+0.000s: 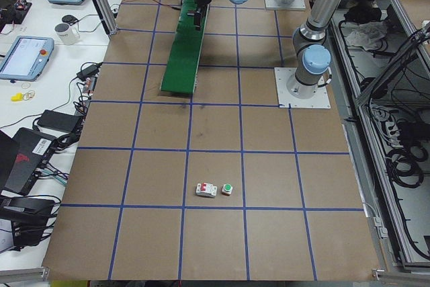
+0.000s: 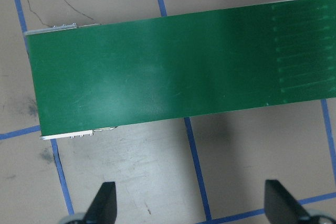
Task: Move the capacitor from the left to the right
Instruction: 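Grasp the capacitor on the belt with the right gripper, then lift the capacitor with the right gripper and swing it away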
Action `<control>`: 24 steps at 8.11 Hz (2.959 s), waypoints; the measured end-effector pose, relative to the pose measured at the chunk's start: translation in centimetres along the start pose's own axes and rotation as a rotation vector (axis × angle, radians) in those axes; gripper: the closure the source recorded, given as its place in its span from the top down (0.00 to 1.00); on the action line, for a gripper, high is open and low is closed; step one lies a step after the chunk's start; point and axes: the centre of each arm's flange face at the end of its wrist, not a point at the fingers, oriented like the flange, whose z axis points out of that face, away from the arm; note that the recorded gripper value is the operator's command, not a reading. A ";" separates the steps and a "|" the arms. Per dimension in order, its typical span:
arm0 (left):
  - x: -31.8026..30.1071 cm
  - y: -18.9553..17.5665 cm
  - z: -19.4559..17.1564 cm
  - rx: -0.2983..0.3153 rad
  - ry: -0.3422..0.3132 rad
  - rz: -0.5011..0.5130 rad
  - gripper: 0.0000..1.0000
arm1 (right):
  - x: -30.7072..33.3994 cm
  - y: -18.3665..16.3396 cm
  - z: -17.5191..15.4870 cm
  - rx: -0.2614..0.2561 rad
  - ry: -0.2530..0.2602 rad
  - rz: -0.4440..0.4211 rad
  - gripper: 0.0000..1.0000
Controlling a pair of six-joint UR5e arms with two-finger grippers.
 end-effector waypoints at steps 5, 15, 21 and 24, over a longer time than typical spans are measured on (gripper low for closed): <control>0.0 0.1 0.2 -0.006 -0.005 0.005 1.00 | -0.3 -0.3 0.9 0.006 -0.005 -0.001 0.90; -0.1 0.1 0.3 -0.008 -0.010 0.007 1.00 | 2.6 -2.2 -3.4 -0.007 0.158 -0.016 0.00; -0.1 0.1 0.3 -0.008 -0.012 0.007 1.00 | 25.6 -3.0 -15.5 0.017 0.231 -0.211 0.00; -0.1 0.1 0.3 -0.009 -0.012 0.006 1.00 | 41.2 1.1 -15.7 -0.031 0.215 -0.320 0.00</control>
